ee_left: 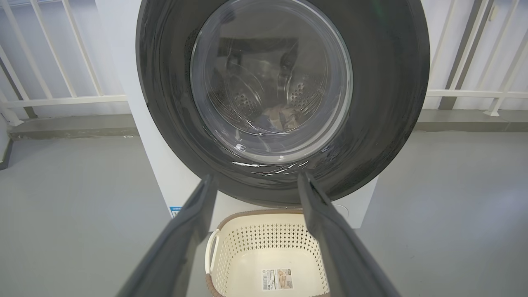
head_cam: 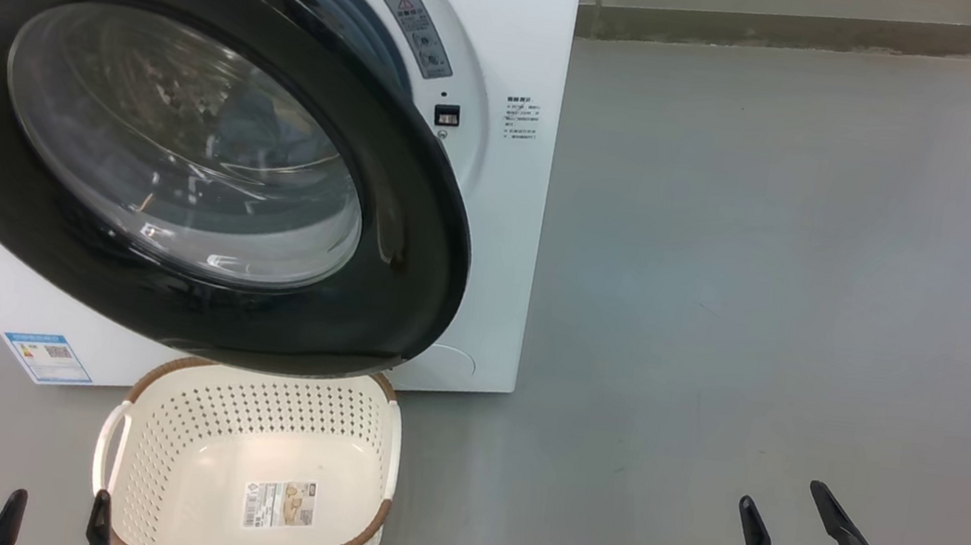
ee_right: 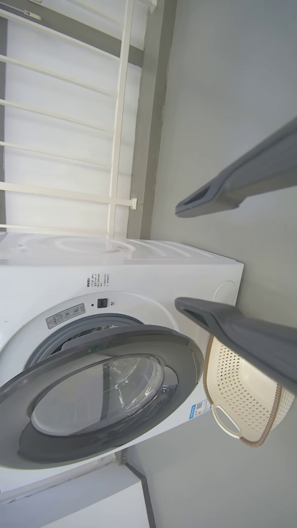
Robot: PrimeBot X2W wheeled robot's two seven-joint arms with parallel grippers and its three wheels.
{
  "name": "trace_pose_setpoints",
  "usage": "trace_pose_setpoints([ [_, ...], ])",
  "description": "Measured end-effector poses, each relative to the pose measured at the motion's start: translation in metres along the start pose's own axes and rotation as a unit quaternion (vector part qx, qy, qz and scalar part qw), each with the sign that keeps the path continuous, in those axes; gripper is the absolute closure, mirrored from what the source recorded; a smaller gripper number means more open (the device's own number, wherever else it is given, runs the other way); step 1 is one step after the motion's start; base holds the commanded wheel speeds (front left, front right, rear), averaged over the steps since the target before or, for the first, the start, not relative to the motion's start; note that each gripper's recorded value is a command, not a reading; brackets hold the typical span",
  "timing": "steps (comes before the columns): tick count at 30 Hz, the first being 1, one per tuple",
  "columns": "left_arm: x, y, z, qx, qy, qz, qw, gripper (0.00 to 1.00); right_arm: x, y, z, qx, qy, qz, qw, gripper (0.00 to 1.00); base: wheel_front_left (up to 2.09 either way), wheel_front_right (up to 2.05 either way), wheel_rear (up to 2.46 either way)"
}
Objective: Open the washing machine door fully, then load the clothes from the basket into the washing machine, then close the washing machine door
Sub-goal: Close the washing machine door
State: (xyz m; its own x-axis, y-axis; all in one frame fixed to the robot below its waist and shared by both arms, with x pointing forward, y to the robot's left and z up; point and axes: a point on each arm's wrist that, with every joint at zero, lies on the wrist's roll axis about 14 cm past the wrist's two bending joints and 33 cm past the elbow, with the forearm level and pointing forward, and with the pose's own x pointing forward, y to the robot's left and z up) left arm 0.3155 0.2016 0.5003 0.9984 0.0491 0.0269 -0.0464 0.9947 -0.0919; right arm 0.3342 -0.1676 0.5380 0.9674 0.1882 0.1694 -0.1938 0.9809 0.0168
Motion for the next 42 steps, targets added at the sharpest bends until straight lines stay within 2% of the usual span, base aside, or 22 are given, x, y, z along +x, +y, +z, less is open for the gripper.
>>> trace_pose_setpoints([
  [15,0.001,-0.002,-0.001,0.002,0.000,-0.003,1.000,0.00,-0.002,-0.003,-0.001,0.000,0.002,-0.005,1.000,0.00,0.00,0.00,0.00],
  [16,0.001,-0.002,-0.001,0.003,0.000,-0.004,1.000,0.00,-0.002,-0.003,-0.001,0.000,0.002,-0.005,1.000,0.07,0.00,0.00,0.00],
  [17,0.001,-0.002,-0.001,0.005,0.000,-0.004,1.000,0.00,-0.002,-0.003,-0.001,0.000,0.003,-0.005,1.000,0.60,0.00,0.00,0.00],
  [18,0.001,-0.003,-0.002,0.005,0.000,-0.004,1.000,0.00,-0.002,-0.003,-0.001,0.000,0.002,-0.005,1.000,0.60,0.00,0.00,0.00],
  [19,0.001,-0.003,-0.002,0.005,0.000,-0.004,1.000,0.00,-0.002,-0.003,-0.001,0.001,0.002,-0.005,1.000,1.00,0.00,0.00,0.00],
  [29,0.001,-0.003,-0.002,0.005,0.001,-0.004,1.000,0.00,-0.002,-0.004,-0.004,0.003,0.007,-0.005,1.000,1.00,0.00,0.00,0.00],
  [36,0.001,-0.003,-0.001,0.006,-0.002,-0.002,1.000,0.00,0.000,-0.006,-0.026,0.019,0.041,-0.005,0.999,1.00,0.00,0.00,0.00],
  [42,-0.001,0.002,0.004,0.003,-0.012,0.009,1.000,0.00,0.033,-0.008,-0.032,0.014,0.046,0.011,0.999,1.00,0.00,0.00,0.00],
])
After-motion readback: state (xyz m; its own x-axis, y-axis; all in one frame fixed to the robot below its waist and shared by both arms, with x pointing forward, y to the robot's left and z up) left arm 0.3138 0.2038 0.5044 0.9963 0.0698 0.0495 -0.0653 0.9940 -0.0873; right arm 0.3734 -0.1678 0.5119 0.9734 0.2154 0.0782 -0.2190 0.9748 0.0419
